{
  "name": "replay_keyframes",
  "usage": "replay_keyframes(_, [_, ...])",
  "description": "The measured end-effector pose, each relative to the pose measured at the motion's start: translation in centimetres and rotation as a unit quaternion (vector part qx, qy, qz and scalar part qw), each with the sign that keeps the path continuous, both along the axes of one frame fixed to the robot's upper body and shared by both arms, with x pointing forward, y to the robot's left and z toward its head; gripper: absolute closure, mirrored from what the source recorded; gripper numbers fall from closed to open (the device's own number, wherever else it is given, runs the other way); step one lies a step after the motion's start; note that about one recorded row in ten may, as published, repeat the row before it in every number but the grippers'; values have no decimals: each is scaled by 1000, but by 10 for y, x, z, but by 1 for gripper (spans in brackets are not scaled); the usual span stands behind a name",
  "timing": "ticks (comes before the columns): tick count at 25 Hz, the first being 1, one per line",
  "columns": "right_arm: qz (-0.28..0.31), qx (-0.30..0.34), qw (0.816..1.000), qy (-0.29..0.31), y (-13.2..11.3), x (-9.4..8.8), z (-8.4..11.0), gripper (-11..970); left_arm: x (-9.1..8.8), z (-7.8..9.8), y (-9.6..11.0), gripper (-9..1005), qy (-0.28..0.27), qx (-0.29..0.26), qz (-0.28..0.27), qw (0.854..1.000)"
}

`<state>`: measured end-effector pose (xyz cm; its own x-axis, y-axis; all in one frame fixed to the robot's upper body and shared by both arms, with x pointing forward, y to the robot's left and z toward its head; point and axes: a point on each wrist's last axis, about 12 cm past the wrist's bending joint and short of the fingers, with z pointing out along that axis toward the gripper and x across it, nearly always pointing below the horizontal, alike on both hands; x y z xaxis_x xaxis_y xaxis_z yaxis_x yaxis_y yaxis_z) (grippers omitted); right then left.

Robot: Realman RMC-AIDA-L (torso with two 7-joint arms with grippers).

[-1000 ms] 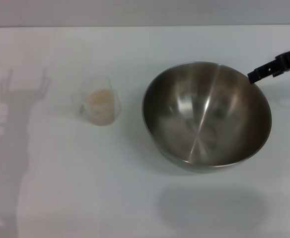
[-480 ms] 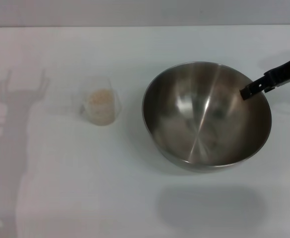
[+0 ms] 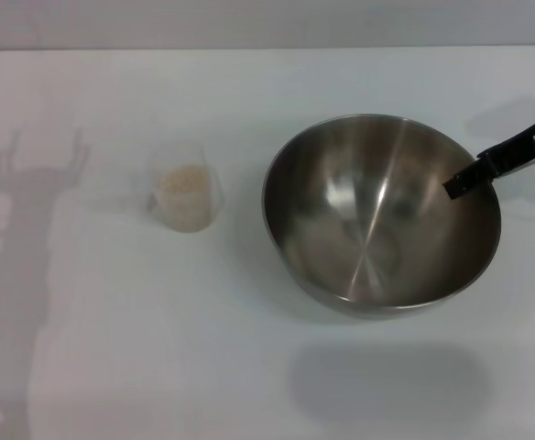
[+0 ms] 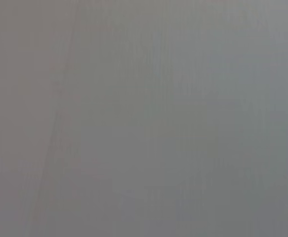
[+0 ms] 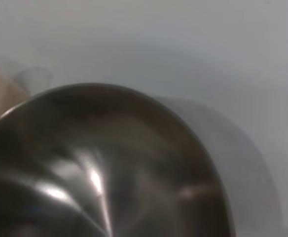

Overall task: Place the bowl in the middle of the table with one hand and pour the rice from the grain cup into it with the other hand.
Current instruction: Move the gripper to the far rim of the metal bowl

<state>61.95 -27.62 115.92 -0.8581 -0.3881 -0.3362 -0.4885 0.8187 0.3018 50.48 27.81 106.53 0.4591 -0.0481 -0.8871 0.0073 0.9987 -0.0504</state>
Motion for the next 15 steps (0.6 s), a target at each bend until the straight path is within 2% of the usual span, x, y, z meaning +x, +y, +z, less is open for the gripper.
replay_keyframes(4, [5, -4, 1000, 1, 5, 0, -1, 422, -2, -1, 1, 137, -1, 0, 2, 1000])
replay_keyframes(7, [7, -4, 1000, 1, 6, 0, -1, 665, -3, -1, 2, 137, -1, 0, 3, 1000])
replay_keyframes(13, [8, -4, 1000, 0, 7, 0, -2, 877, -3, -1, 2, 136, -1, 0, 4, 1000])
replay_keyframes(15, [8, -4, 1000, 1, 7, 0, -3, 879, -3, -1, 2, 136, -1, 0, 4, 1000])
